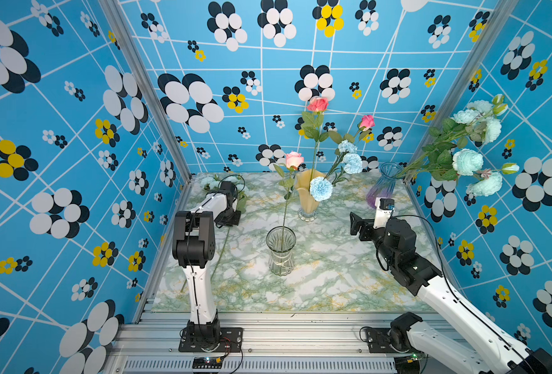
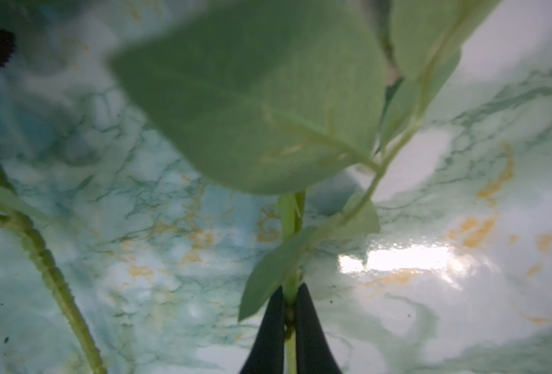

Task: Pick out blue flowers from the vase
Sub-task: Place the flower at the center of the board.

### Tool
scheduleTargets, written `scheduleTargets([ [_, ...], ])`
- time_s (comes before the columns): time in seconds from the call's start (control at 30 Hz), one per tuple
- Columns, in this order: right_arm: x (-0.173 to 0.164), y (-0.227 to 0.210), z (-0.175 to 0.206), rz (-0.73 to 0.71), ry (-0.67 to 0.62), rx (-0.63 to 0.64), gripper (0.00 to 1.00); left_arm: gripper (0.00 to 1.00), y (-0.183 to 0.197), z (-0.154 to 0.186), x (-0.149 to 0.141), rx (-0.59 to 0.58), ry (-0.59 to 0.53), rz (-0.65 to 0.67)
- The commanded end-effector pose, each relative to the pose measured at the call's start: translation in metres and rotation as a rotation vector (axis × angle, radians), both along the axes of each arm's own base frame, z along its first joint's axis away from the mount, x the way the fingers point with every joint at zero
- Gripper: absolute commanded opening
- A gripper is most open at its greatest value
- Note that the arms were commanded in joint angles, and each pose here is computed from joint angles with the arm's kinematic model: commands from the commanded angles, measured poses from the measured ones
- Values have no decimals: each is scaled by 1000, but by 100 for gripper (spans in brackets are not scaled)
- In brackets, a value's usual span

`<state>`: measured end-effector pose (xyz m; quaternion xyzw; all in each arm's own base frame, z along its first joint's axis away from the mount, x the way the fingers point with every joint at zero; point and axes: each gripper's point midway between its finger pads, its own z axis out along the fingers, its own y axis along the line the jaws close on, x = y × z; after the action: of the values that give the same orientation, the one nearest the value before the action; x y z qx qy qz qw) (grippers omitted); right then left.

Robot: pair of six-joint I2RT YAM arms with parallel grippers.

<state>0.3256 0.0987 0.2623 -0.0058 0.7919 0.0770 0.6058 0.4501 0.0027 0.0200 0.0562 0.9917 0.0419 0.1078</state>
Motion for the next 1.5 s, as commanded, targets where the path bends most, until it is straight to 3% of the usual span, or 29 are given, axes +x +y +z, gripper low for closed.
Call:
scheduleTargets([
  [0.0, 1, 0, -1, 0, -2, 19, 99, 0, 14, -5, -4, 38, 30, 11],
  [0.23, 1, 0, 0, -2, -3, 21, 99, 4, 18, 3, 2, 30, 7, 28],
  [0.4, 1, 0, -2, -2, 0, 19, 99, 32, 21, 9, 5, 37, -8, 26],
  [0.5, 2, 0, -1, -2, 0, 21, 99, 51, 21, 32, 12, 39, -68, 34],
  [0.63, 2, 1, -1, 1, 0, 22, 99, 70, 8, 96, 23, -29, -230, 58],
  [0.73, 3, 1, -2, 2, 4, 19, 99, 78, -8, 147, 18, -85, -340, 80],
  [0.87, 3, 1, -1, 0, 2, 23, 99, 80, -47, 193, -7, -208, -419, 59],
  [1.03, 5, 1, -5, 0, 13, 26, 99, 80, -103, 217, -55, -239, -387, -59],
  [1.17, 9, -1, -11, -6, 26, 51, 99, 80, -139, 238, -101, -335, -373, -129],
  [1.47, 32, -15, -36, -3, 116, 196, 99, 96, -169, 256, -186, -442, -311, -206],
])
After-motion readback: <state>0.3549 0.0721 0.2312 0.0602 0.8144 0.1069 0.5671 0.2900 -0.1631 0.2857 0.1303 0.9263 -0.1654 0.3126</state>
